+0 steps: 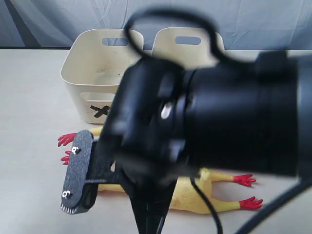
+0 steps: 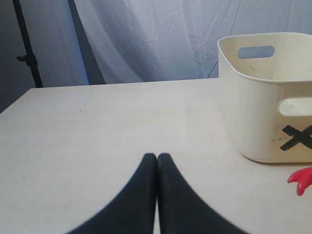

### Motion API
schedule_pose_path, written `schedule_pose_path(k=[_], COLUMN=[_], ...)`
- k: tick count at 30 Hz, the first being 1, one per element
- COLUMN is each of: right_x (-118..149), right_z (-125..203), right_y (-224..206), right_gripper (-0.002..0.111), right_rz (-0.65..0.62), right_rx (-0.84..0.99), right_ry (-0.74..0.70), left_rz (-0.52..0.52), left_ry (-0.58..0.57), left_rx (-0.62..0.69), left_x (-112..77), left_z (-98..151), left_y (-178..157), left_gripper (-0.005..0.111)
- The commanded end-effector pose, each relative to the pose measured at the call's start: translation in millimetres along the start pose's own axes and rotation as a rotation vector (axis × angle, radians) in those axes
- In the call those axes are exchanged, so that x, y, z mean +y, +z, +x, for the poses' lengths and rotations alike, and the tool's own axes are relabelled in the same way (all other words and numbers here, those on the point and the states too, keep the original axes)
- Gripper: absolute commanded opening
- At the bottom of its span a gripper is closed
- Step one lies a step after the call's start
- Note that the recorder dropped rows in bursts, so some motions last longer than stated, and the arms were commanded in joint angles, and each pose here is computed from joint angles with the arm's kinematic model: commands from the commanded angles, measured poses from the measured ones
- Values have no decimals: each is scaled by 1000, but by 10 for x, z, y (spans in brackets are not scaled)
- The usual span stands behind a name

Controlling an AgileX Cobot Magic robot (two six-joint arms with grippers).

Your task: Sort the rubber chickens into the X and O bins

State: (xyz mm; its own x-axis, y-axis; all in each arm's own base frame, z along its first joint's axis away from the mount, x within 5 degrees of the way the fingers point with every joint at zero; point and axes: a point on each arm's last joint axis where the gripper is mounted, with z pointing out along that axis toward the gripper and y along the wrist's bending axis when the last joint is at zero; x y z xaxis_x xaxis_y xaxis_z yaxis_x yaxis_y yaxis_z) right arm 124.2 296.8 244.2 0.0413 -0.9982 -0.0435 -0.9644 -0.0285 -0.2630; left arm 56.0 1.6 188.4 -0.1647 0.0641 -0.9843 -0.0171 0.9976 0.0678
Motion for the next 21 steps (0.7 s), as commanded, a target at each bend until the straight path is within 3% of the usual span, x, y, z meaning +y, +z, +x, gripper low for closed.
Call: schedule_pose_path(k=[1,6,9,11,13,15,16,18,21], right_x=[311,293,176,135,100,61,49,32,4], right_z=[-59,125,259,318,322,303,291,258,257], right_y=[203,447,551,607,635,658,664,668,716], right_gripper=[-1,-1,4,17,38,71,82,87,79], right_rz=[214,227,202,142,86,62,60,67,102], right_rx=[100,141,179,184,151,98,78,36,57], right_ry=[-15,-71,-19,0,30,75,90,99,56], left_rz=[3,3,3,3,3,3,3,3,3], left_ry=[-10,-10,-10,-10,-10,-10,-10,-10,-10], left_rx=[-21,-21,-21,-21,-21,-21,-21,-21,-21], left_x=[0,0,0,0,0,0,0,0,0], left_z=[-37,-37,-37,-37,-37,-37,-37,-37,-37], left_y=[-11,-11,-11,-11,-11,-11,-11,-11,-11], left_gripper=[0,0,0,0,0,0,0,0,0])
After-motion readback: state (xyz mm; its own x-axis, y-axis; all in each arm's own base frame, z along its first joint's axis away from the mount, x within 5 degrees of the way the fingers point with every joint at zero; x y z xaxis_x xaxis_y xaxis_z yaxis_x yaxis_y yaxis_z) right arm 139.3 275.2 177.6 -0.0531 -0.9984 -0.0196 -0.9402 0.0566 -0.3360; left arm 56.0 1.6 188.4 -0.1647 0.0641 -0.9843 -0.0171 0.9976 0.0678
